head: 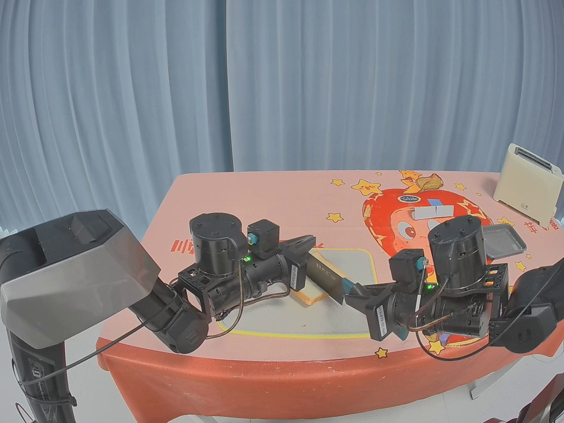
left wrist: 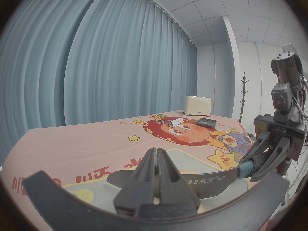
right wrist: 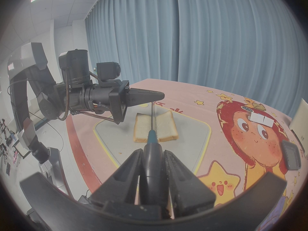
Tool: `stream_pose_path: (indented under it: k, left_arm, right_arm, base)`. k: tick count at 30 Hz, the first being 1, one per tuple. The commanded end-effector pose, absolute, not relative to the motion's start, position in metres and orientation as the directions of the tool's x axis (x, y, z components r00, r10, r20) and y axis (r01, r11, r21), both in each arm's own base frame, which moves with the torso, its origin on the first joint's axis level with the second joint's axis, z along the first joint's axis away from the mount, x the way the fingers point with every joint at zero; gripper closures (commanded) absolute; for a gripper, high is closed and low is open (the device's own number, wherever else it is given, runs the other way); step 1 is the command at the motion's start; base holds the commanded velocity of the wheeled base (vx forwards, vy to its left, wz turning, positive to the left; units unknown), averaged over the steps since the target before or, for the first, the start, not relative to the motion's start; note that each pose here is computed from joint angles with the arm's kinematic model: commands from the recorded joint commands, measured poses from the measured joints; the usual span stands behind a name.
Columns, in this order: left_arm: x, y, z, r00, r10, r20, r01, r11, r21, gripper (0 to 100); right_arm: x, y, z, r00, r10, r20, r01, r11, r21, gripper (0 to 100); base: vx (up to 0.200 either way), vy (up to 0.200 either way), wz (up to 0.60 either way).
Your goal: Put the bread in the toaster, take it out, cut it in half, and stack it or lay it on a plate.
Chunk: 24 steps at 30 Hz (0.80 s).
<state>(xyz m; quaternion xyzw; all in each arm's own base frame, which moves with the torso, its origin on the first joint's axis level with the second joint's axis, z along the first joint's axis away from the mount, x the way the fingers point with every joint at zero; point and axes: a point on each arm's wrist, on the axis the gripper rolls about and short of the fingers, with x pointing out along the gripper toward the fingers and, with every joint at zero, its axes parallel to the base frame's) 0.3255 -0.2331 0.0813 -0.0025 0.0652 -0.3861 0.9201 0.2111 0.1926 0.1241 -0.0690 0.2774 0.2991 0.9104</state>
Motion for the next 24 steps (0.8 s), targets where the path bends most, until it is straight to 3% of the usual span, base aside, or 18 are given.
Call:
stream_pose_path:
  k: [1, 24]
  left_arm:
    - [0.323, -0.236, 0.078, 0.685, -0.717, -0.131, 0.717, 0.695, -0.06, 100]
    - [0.326, -0.235, 0.091, 0.691, -0.714, -0.111, 0.713, 0.699, -0.057, 100]
  right_arm:
    - [0.21, 0.191, 0.132, 0.679, 0.518, -0.52, -0.584, 0.81, 0.045, 100]
    - [0.214, 0.195, 0.114, 0.656, 0.491, -0.573, -0.58, 0.814, 0.033, 100]
  base:
    - [0.0, 0.0, 0.0]
    - [0.0, 0.0, 0.0]
